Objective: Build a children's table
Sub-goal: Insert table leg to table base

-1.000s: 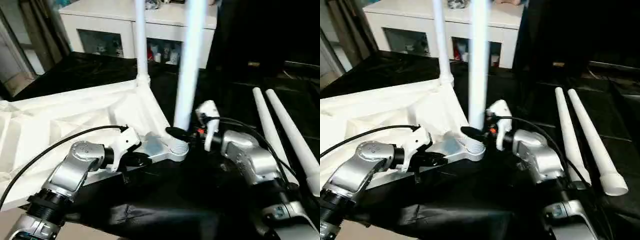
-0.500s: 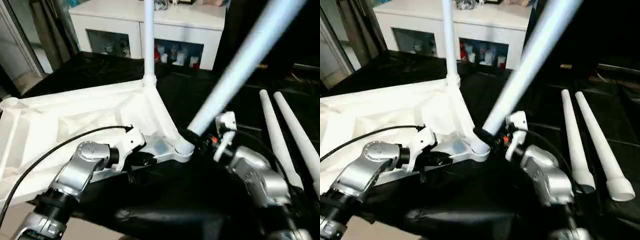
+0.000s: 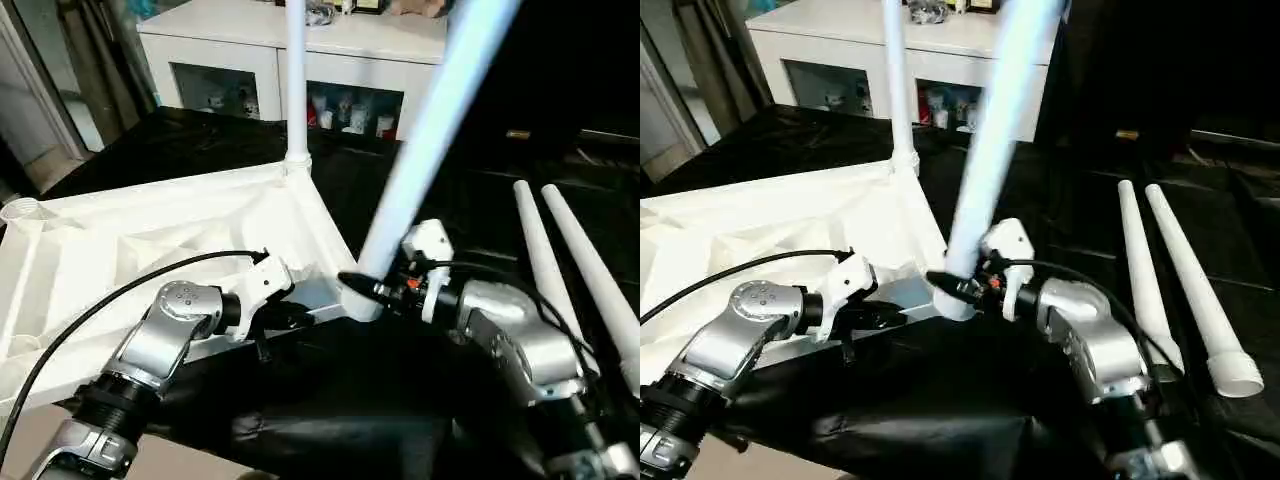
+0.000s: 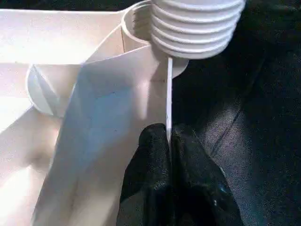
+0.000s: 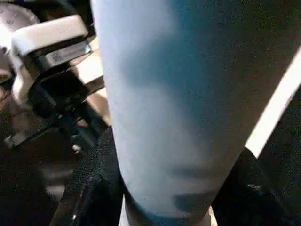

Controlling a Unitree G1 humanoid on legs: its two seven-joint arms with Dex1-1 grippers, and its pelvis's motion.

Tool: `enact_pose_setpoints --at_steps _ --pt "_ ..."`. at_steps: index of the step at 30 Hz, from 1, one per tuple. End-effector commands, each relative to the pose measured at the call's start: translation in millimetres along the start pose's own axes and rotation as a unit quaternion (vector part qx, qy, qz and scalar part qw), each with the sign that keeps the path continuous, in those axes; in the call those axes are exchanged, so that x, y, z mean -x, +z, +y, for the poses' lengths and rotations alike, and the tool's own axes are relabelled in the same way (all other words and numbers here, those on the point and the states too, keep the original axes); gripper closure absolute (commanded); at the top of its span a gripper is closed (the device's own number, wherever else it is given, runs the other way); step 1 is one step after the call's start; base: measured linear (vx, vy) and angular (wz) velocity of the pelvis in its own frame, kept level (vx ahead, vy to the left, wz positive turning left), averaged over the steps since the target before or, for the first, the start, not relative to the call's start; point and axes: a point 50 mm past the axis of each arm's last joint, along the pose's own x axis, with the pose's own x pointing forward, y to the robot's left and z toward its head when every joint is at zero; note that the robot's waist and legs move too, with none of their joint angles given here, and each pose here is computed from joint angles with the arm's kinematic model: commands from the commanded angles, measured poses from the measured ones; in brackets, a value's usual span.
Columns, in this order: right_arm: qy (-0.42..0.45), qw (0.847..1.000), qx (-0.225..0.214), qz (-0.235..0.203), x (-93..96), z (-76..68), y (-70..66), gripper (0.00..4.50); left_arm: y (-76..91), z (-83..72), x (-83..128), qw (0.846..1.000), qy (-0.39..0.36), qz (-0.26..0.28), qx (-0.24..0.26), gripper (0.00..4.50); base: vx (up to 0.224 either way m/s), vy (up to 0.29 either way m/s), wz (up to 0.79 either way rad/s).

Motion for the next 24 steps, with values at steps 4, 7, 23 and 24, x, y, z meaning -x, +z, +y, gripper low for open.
enact_pose_setpoints --at_steps 4,7,23,24 --pt "-0.021 0.998 -0.039 0.042 1.2 -5.3 -21.7 2.6 11.0 6.5 3.4 0.999 0.024 -0.04 -0.007 4.5 0.0 0.0 0.0" --pt "-0.06 0.997 -0.043 0.025 0.2 -19.6 -14.3 2.61 10.4 5.7 3.3 0.999 0.016 -0.039 -0.009 4.5 0.0 0.0 0.0" --pt "-0.026 0.996 -0.061 0.058 -7.8 -30.9 -4.8 2.61 10.3 5.0 2.8 0.999 0.0 -0.033 -0.012 4.5 0.0 0.0 0.0" --pt "-0.013 0.995 -0.069 0.067 -8.8 -29.0 -6.4 2.61 10.0 5.0 2.7 0.999 0.0 -0.032 -0.012 4.5 0.0 0.0 0.0"
